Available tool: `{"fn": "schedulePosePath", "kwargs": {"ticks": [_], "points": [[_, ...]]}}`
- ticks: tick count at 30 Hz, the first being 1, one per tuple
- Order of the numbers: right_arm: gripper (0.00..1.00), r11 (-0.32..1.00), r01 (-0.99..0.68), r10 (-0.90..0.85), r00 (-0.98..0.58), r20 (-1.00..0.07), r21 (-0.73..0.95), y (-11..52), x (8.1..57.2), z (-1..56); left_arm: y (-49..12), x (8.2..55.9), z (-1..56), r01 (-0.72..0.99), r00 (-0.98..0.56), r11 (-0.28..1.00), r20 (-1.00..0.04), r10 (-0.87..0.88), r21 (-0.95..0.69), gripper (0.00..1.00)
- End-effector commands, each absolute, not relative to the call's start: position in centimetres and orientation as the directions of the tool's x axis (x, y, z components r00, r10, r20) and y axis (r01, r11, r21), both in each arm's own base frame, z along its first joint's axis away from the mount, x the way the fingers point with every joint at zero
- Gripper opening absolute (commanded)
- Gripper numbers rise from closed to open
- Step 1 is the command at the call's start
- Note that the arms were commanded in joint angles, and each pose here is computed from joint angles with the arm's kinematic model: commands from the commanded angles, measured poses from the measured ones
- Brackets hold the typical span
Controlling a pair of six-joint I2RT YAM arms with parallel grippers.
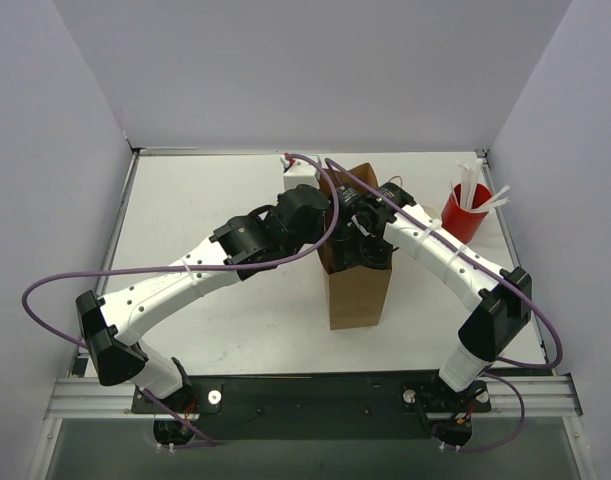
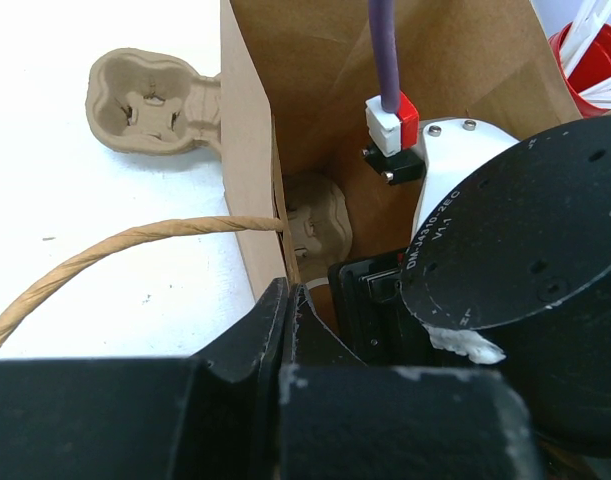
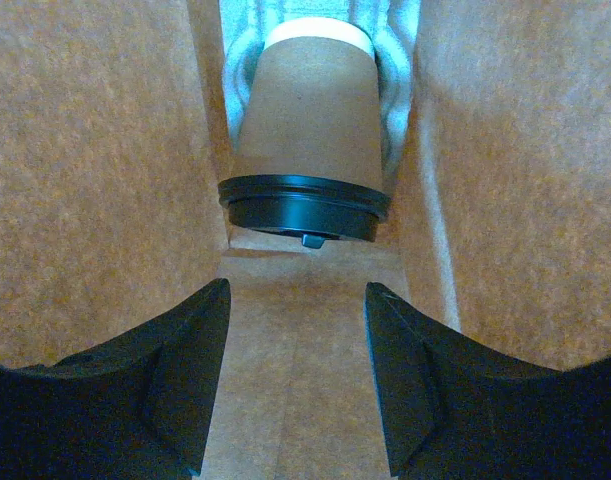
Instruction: Pack the takeout coffee
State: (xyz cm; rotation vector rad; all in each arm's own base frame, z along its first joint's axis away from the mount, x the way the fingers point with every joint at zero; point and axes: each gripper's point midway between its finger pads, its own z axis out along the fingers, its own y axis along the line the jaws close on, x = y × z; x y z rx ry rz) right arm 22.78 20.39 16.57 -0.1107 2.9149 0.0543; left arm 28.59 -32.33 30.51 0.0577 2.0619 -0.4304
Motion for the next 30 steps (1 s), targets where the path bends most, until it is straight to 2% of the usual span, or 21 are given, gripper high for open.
{"fn": "schedulePosePath", "kwargs": {"ticks": [1,11,30], "points": [[0.52,0.997,-0.070,-0.072,-0.972,-0.222,-0.018,19.1,22.5,17.1,-32.0,28.6,32.7,0.234,-0.475,0.921,-0.863,-0.172,-0.312,0.00],[0.57,0.996,-0.082,-0.064,-0.936,-0.345,0.037,19.8,24.2,20.9,-32.2,28.6,32.6,0.235,-0.479,0.921,-0.862,-0.168,-0.310,0.00],[0.57,0.980,-0.152,-0.070,-0.866,-0.495,0.128,20.9,25.5,25.2,-33.0,28.7,32.4,0.254,-0.496,0.918,-0.856,-0.148,-0.306,0.00]]}}
